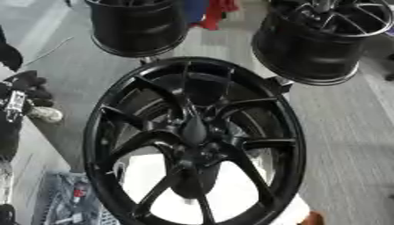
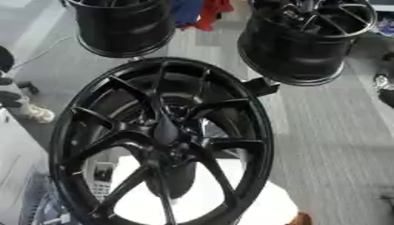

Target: Pull the pin out of the wheel hub.

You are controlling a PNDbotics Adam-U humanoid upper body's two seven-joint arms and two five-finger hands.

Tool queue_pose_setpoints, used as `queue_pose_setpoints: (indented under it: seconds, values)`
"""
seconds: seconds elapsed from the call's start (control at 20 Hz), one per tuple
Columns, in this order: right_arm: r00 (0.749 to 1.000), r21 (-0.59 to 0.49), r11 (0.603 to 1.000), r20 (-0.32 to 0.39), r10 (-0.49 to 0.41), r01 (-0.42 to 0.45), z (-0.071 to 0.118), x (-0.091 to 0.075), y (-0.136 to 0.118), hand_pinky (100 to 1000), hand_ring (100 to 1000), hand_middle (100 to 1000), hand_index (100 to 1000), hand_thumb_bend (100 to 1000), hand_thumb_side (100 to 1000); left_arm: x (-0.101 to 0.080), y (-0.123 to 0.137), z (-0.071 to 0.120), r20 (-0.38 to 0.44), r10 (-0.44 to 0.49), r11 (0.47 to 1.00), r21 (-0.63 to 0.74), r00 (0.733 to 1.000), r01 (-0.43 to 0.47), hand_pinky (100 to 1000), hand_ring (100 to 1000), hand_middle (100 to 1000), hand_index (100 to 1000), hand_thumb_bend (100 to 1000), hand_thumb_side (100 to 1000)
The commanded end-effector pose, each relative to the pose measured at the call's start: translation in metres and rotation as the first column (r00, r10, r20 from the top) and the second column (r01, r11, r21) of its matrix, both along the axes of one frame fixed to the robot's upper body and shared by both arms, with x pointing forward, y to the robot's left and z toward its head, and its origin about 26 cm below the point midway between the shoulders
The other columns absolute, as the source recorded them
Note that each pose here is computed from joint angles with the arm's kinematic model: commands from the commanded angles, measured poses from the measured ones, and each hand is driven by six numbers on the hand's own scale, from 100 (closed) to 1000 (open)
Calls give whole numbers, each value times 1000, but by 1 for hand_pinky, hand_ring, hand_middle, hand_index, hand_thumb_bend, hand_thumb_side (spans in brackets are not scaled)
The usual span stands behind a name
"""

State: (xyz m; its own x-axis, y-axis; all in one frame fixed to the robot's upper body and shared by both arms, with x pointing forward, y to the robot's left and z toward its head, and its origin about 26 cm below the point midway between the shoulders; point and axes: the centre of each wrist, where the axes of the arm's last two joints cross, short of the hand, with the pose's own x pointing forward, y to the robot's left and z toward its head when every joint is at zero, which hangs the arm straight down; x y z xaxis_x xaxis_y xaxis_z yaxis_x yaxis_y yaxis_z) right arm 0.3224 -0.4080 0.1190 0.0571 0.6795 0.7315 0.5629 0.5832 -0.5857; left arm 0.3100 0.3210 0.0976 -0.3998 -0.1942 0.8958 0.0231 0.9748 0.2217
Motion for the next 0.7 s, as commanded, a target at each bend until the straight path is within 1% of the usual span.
queue_pose_setpoints:
  seconds: [0.05,0.15,0.3,0.45,0.55,0.7]
  values:
    - [995,6,998,77,66,-67,15,0,11,744,766,813,886,267,280,0,1,9,34,2,1000,8,999,-3,619,620,691,810,100,678]
    - [987,31,992,103,120,-123,14,-2,21,718,744,799,878,245,260,1,0,10,35,-1,1000,7,999,1,619,620,690,808,100,678]
    - [963,68,969,147,225,-236,13,-4,39,687,714,774,858,223,240,1,-1,9,33,-4,1000,6,999,3,619,620,691,809,100,678]
    - [927,113,930,189,325,-349,10,-9,58,671,692,757,844,201,219,1,-2,8,34,-6,1000,5,999,6,619,620,691,809,100,679]
    - [900,137,899,200,387,-416,7,-11,71,666,683,749,840,194,201,2,-2,7,31,-8,1000,4,999,8,619,620,691,809,100,680]
    - [857,181,843,217,467,-506,1,-15,90,655,671,740,827,162,147,2,-5,7,31,-18,1000,4,999,18,619,620,691,809,100,681]
